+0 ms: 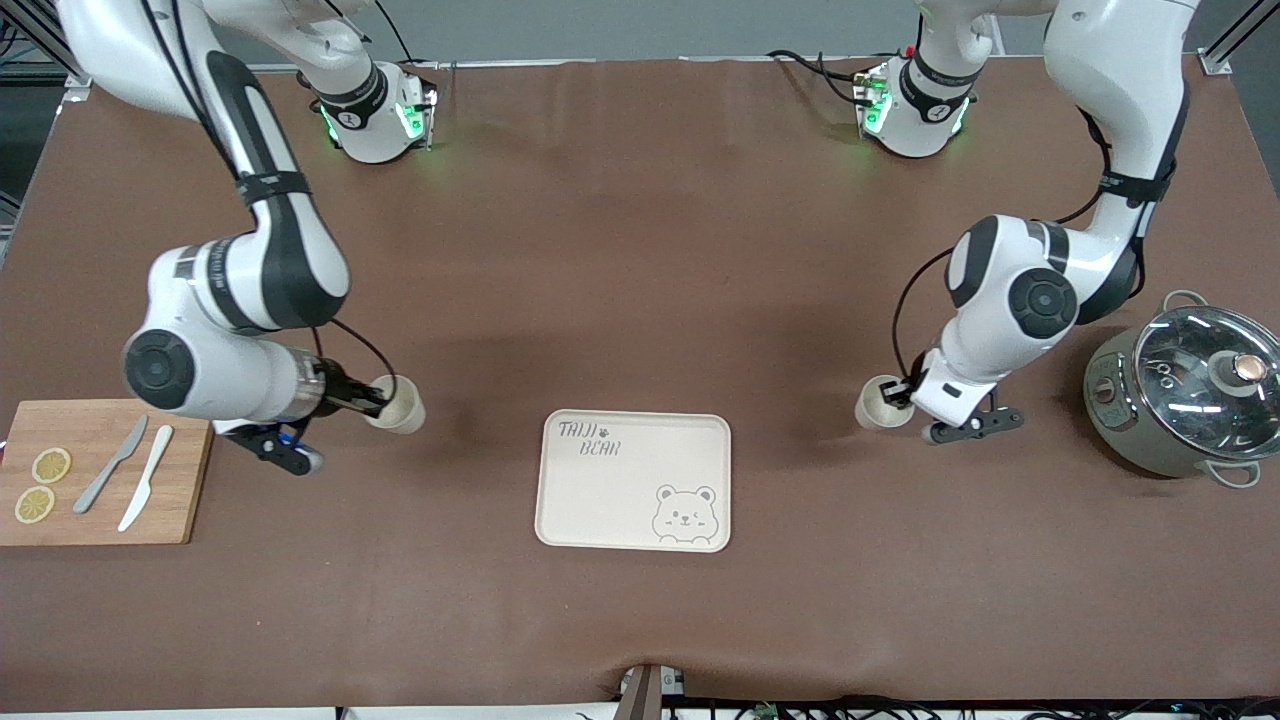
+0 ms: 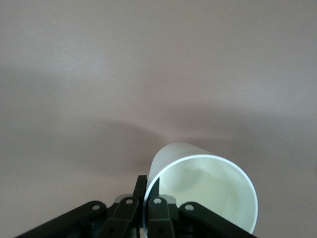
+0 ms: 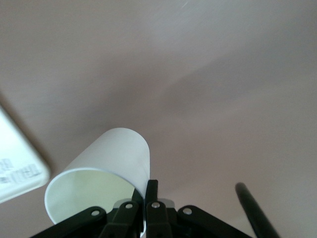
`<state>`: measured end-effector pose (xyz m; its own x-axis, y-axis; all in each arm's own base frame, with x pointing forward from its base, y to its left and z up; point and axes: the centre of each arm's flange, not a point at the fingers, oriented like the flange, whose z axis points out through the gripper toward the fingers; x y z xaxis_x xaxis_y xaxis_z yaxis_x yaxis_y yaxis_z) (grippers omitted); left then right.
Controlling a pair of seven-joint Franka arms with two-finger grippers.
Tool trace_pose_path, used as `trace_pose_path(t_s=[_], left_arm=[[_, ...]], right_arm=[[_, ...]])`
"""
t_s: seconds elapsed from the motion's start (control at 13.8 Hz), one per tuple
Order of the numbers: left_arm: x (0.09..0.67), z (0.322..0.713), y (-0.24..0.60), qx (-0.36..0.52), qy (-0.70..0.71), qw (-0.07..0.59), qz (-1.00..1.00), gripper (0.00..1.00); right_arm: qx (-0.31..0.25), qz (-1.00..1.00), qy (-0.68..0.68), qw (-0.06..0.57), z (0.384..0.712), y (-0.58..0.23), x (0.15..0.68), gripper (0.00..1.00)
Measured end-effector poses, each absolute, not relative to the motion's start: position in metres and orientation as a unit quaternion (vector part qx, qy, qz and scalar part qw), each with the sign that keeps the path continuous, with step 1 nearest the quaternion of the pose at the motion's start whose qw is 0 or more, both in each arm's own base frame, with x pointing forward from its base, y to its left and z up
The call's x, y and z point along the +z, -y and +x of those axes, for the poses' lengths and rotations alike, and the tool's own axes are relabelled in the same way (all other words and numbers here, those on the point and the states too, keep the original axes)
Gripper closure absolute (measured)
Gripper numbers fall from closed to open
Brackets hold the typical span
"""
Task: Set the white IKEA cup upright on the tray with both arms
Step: 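Carry the cups with both grippers toward the bear tray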
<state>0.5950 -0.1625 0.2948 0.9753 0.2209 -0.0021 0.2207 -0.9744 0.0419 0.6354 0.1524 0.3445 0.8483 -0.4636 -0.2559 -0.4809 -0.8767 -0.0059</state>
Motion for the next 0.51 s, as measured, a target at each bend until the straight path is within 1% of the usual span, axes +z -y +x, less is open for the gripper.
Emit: trace_pose_path(t_s=[0.22, 0.51], left_arm=[[0.312, 0.615, 0.218, 0.007, -0.128, 0.03, 0.991, 0.96], [0.31, 0.641, 0.268, 0.02, -0.135, 0.05, 0.989, 0.96]], right_arm=[[0.125, -0.946, -0.296, 0.043, 0.639, -0.213, 0.336, 0.97], [0.069, -0.926, -0.364, 0.067, 0.65, -0.274, 0.308, 0.97]])
